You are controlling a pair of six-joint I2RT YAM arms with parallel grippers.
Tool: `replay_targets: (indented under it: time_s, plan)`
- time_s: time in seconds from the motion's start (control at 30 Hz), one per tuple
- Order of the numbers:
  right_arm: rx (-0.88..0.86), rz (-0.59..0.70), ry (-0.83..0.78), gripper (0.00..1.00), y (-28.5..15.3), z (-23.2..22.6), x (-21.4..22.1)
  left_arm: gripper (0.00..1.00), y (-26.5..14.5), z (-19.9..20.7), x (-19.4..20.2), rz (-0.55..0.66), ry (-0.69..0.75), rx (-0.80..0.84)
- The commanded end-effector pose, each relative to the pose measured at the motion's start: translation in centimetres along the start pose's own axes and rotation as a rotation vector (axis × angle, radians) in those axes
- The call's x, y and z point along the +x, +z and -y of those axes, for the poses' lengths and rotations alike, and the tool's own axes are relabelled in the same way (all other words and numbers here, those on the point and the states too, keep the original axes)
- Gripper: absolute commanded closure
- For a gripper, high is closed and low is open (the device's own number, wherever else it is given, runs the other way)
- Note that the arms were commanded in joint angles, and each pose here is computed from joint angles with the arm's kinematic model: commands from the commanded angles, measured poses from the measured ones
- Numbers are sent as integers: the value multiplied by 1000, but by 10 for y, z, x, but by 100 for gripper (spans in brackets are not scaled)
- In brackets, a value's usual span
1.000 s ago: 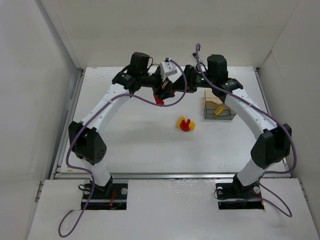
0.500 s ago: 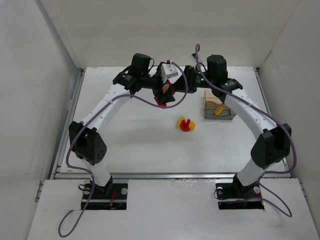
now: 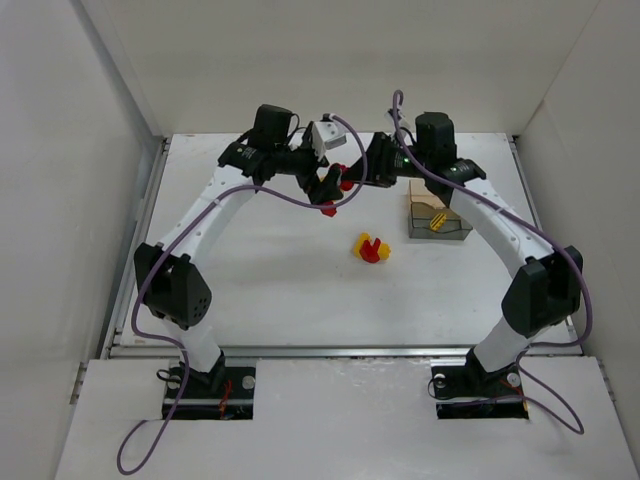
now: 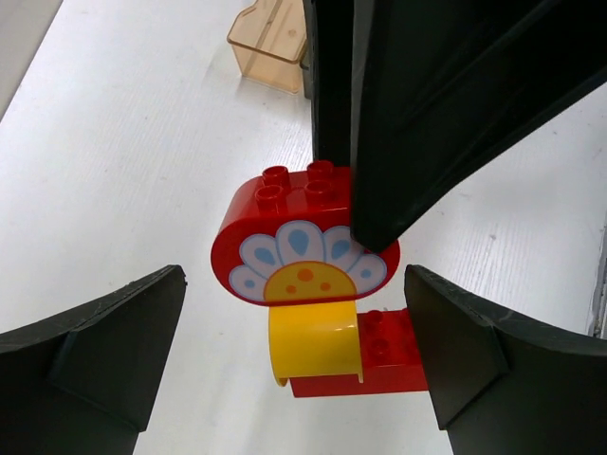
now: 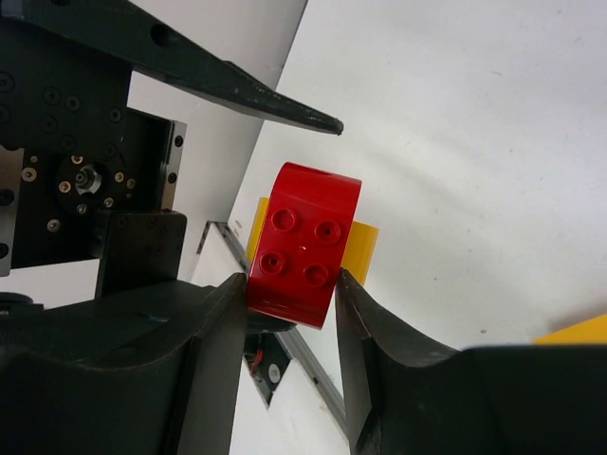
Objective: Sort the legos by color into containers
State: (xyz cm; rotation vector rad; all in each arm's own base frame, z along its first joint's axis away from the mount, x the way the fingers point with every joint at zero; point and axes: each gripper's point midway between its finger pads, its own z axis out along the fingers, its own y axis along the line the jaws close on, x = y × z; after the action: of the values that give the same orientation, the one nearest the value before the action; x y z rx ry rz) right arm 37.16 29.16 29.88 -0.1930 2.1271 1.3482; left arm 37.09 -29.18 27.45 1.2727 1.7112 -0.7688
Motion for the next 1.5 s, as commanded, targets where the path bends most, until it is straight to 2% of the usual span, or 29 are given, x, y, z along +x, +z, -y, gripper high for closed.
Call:
replay_targets:
  time_s: [0.0,0.1,0.17,0.23,0.3,0.37,0.5,0.73,0.83,0.9,1.0,1.3,1.37,1.4,1.47]
  plan:
    - [-28,94,-63,100,-8,-21,-28,0,-27,15,-39,80,59,6]
    - [-36,105,-75,100,-7,-25,-34,0,-24,-7,-40,34,25,-126]
    - [-30,111,-74,100,-5,-23,-37,0,-21,-17,-29,-42,-25,-217]
    - [-35,118,-81,100,-6,-26,-39,0,-16,-14,-26,-86,-60,-192]
    - [-30,112,-75,100,-3,-23,-39,0,-10,8,-29,-73,-45,-47]
    - [-31,112,-66,100,-2,-22,-40,0,-11,9,-26,-61,-70,-3]
    - [-24,118,-66,100,-1,-21,-41,0,-12,-2,-17,-88,-37,-33]
    - [-7,145,-68,100,-6,-19,-48,0,-9,-3,9,-134,-65,-35]
    - [-11,150,-74,100,-9,-23,-49,11,-7,-2,17,-149,-65,-27]
    - [-11,150,-74,100,-9,-23,-49,11,-5,-2,19,-151,-56,-26]
    - [-11,150,-74,100,-9,-23,-49,17,-3,-2,18,-137,-79,-24]
    - [-11,150,-74,100,-10,-24,-47,22,-5,10,7,-83,-99,16]
    - [-19,143,-74,100,-11,-25,-46,31,-4,11,11,-91,-105,19]
    - [-19,143,-74,100,-11,-25,-46,40,-4,9,11,-95,-105,11]
    - [-24,149,-80,100,-11,-26,-47,45,-6,10,10,-96,-106,12]
